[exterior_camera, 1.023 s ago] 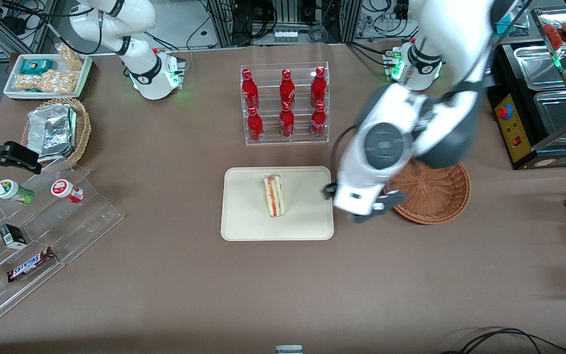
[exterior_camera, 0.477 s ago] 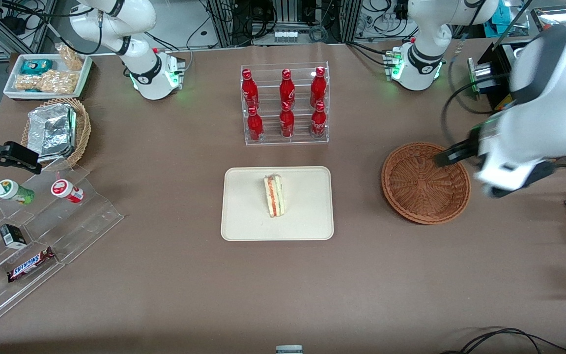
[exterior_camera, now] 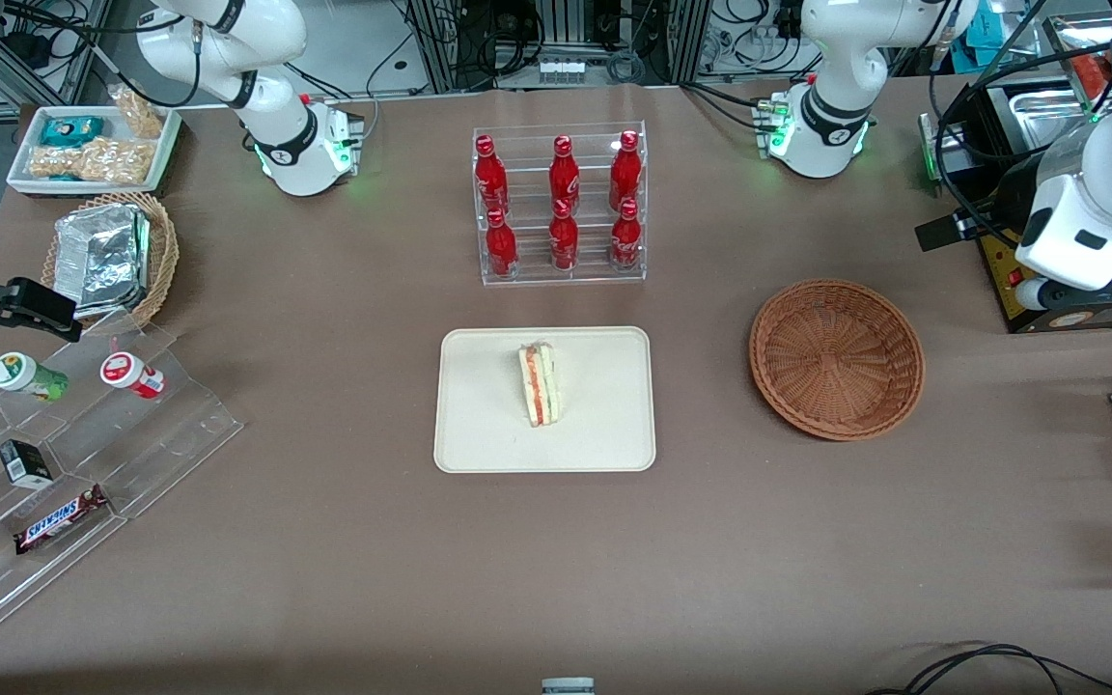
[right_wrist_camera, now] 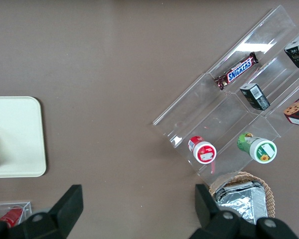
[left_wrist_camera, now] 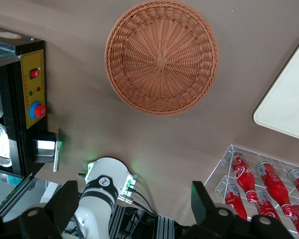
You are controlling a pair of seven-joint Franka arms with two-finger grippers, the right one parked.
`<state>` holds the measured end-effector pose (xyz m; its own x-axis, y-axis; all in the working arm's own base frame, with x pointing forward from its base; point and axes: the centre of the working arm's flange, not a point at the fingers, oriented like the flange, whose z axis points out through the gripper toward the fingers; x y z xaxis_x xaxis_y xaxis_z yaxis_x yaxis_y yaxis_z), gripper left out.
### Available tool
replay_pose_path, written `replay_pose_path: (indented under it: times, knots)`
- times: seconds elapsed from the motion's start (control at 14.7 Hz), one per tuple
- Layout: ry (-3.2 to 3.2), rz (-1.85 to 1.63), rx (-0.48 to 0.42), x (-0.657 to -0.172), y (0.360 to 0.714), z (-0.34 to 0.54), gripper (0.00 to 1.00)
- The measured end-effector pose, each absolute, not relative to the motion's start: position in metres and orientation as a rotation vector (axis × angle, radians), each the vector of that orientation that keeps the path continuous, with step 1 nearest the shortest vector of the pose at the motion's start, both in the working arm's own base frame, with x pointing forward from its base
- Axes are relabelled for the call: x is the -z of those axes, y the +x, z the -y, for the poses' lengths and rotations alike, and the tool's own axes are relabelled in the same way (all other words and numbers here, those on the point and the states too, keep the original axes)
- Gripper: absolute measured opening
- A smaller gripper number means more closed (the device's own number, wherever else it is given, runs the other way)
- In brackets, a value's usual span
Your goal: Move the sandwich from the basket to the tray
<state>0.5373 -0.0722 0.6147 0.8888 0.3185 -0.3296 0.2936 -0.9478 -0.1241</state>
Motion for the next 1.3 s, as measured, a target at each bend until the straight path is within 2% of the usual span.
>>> replay_pose_path:
  times: [0.14,0.55,0.89,1.3]
  knots:
    - [-3.030,0.424,-0.460,-0.618,0.545,0.063,1.00]
    - [-3.022,0.257,-0.345,-0.636,0.533,0.052,1.00]
    - [-3.051,0.200,-0.132,-0.639,0.523,0.071,1.00]
    - [-3.073,0.192,-0.117,-0.650,0.512,0.073,1.00]
